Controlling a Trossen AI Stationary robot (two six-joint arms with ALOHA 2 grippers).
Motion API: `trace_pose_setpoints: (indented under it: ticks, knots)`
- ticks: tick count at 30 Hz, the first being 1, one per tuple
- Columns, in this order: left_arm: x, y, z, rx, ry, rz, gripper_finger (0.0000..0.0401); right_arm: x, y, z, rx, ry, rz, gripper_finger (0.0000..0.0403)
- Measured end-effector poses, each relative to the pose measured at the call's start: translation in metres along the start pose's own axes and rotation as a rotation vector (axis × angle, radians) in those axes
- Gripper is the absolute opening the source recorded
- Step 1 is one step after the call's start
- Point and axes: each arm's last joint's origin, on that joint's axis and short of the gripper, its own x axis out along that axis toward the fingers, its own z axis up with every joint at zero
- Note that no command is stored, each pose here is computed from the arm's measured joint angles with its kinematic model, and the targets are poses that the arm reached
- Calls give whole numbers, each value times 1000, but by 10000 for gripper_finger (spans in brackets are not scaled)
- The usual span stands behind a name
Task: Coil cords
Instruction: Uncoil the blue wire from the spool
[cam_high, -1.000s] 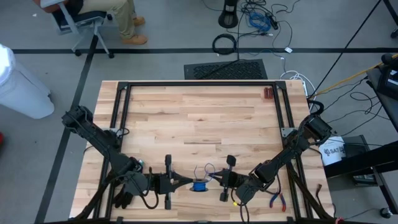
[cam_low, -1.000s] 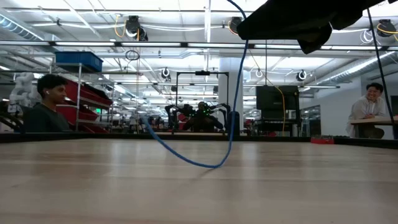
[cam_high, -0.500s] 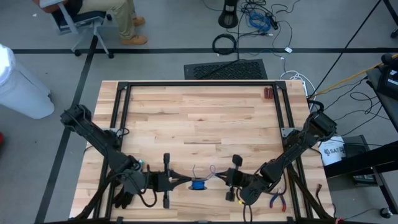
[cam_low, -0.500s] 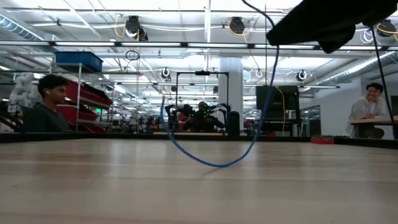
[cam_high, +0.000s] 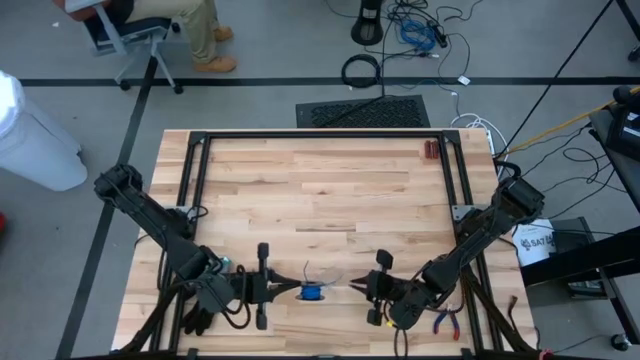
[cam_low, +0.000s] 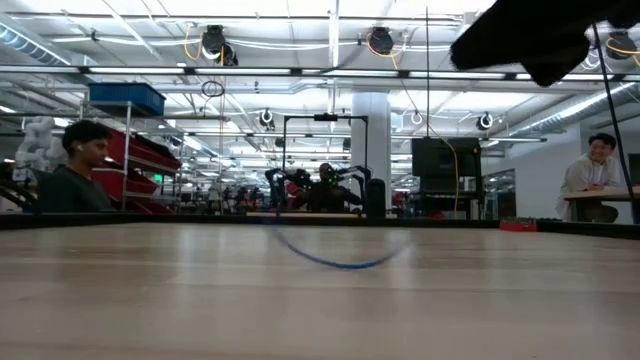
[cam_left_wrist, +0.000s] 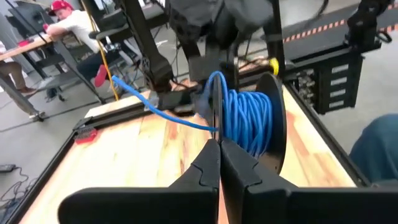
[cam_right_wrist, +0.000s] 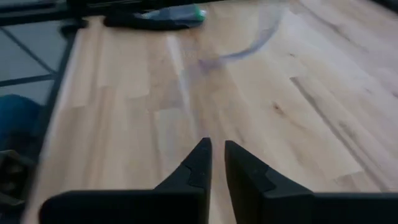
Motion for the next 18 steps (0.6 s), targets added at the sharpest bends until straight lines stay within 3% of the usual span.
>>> trace_pose_setpoints:
  ticks: [3,8,18]
  knots:
    - [-1,1,1,-10,2,1,2,-10,1,7,-7,-17,27,59]
    - [-1,3,0,-8,10,-4,2,-20,3,18,-33,-181,-75,73]
    - [0,3,-1,-5,14,-12,2,3,21,32,-142,-360,30,104]
